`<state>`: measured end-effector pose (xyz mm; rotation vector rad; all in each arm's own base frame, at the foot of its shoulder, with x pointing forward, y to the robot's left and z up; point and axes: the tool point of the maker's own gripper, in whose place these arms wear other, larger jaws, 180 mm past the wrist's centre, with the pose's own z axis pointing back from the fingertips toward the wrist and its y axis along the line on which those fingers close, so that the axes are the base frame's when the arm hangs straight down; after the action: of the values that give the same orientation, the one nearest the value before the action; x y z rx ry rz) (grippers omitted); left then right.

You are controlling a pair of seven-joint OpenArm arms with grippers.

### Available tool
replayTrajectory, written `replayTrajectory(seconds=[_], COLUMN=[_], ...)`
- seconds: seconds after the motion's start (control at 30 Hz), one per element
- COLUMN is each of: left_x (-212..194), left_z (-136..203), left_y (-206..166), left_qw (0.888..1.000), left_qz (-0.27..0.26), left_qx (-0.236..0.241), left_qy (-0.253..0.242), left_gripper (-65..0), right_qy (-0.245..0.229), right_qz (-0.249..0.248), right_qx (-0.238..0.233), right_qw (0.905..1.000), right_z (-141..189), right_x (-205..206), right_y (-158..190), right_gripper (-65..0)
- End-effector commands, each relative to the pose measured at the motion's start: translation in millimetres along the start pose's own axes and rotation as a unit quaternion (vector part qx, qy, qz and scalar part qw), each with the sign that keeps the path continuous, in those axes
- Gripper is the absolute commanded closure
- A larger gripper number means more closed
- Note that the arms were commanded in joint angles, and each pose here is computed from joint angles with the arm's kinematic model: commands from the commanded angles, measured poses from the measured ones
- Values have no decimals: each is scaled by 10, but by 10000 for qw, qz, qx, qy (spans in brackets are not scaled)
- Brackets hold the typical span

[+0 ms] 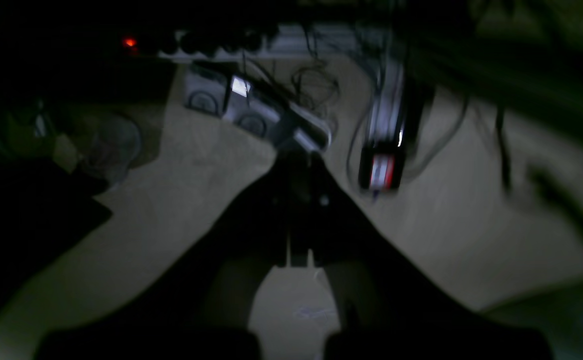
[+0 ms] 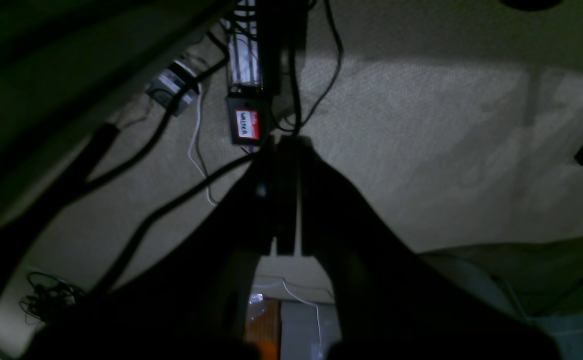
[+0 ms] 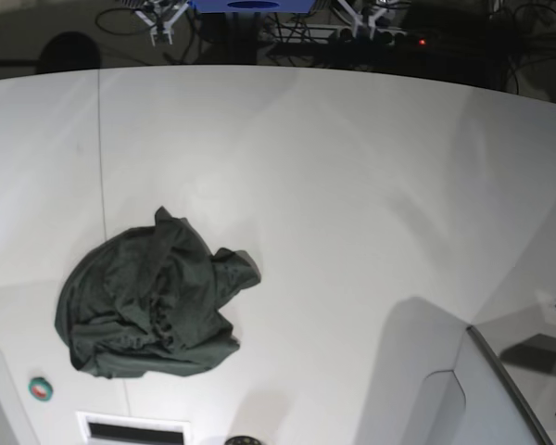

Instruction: Layout the t-shirt on the table in an organized manner, then fold the t-shirt properly

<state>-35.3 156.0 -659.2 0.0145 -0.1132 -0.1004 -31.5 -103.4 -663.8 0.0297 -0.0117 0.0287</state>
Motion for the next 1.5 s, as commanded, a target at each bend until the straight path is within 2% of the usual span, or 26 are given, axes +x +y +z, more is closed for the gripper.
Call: replayTrajectory(seconds=[0.0, 0.13, 0.2, 0.23, 0.37, 0.4, 0.43, 0.53, 0.6, 0.63, 0.7, 0.73, 0.8, 0.87, 0.93, 1.07, 1.1, 1.13, 1.17, 1.2, 1.23, 1.3, 1.47], left_x=[6, -68, -66, -63, -7, 5, 15, 23, 23, 23, 23, 23, 23, 5, -14, -77, -78, -117, -124, -116, -135, -142, -144], left_z=[7, 9, 9, 8, 3, 1, 0, -2, -2, -2, -2, -2, -2, 0, 1, 12, 13, 21, 25, 24, 27, 29, 26], left_y=[29, -58, -52, -51, 28, 29, 30, 9, 9, 9, 10, 10, 10, 10, 5, -13, -14, -2, 1, 11, 22, 22, 31], left_qw=[9998, 9980, 9978, 9979, 9979, 9979, 9979, 9979, 9979, 9979, 9979, 9979, 9980, 9980, 9980, 9974, 9975, 9977, 9978, 9978, 9978, 9979, 9978], left_qz=[-166, -608, -640, -632, -650, -650, -650, -645, -645, -645, -638, -638, -630, -631, -628, -709, -694, -660, -655, -650, -652, -637, -637], left_qx=[9, -136, -136, -135, -76, -75, -74, -90, -90, -90, -87, -87, -86, -86, -89, -119, -119, -106, -105, -97, -89, -87, -77], left_qy=[-74, 74, 77, 69, 10, -5, -12, -22, -22, -22, -23, -23, -23, 8, 37, 85, 70, 99, 93, 78, 102, 102, 132], left_gripper=[-3, -3, -3, -3, -3, -5, -5, -5, -5, -5, -5, -5, -5, -13, -94, -332, -362, -364, -354, -316, -250, 0, 0], right_qy=[52, 67, 68, 76, 92, 92, 84, 84, 85, 85, 108, 185, 269, 262, 246, 246, 239, 231, 223, 223, 223, 223, 238], right_qz=[10, 25, 29, 9, 1, 1, 1, 2, 19, 21, 21, 20, 19, 20, 20, 20, 20, 20, 20, 20, 19, 18, 17], right_qx=[-30, -29, -59, -83, -84, -84, -84, -92, -98, -114, -121, -121, -121, -121, -121, -121, -122, -122, -122, -122, -115, -99, -99], right_qw=[10000, 10000, 10000, 9999, 9999, 9999, 9999, 9999, 9999, 9999, 9999, 9998, 9996, 9996, 9996, 9996, 9996, 9997, 9997, 9997, 9997, 9997, 9997], right_z=[3, 3, 3, 3, 4, 4, 4, 4, 4, 5, 5, 6, 7, 7, 7, 7, 6, 5, 5, 5, 4, 4, 6], right_x=[-55, -61, -55, -58, -71, -71, -69, -69, -69, -70, -78, -106, -136, -134, -128, -128, -118, -108, -98, -98, -97, -97, -117], right_y=[-13, -12, -53, -85, -85, -85, -85, -95, -105, -125, -135, -135, -135, -135, -135, -135, -136, -136, -136, -136, -126, -106, -105], right_gripper=[-8, -11, -56, -101, -387, -420, -426, -402, -314, -224, 0, 0, -56, -32, -6, -2, -2, -2, -2, -2, -2, -2, -2])
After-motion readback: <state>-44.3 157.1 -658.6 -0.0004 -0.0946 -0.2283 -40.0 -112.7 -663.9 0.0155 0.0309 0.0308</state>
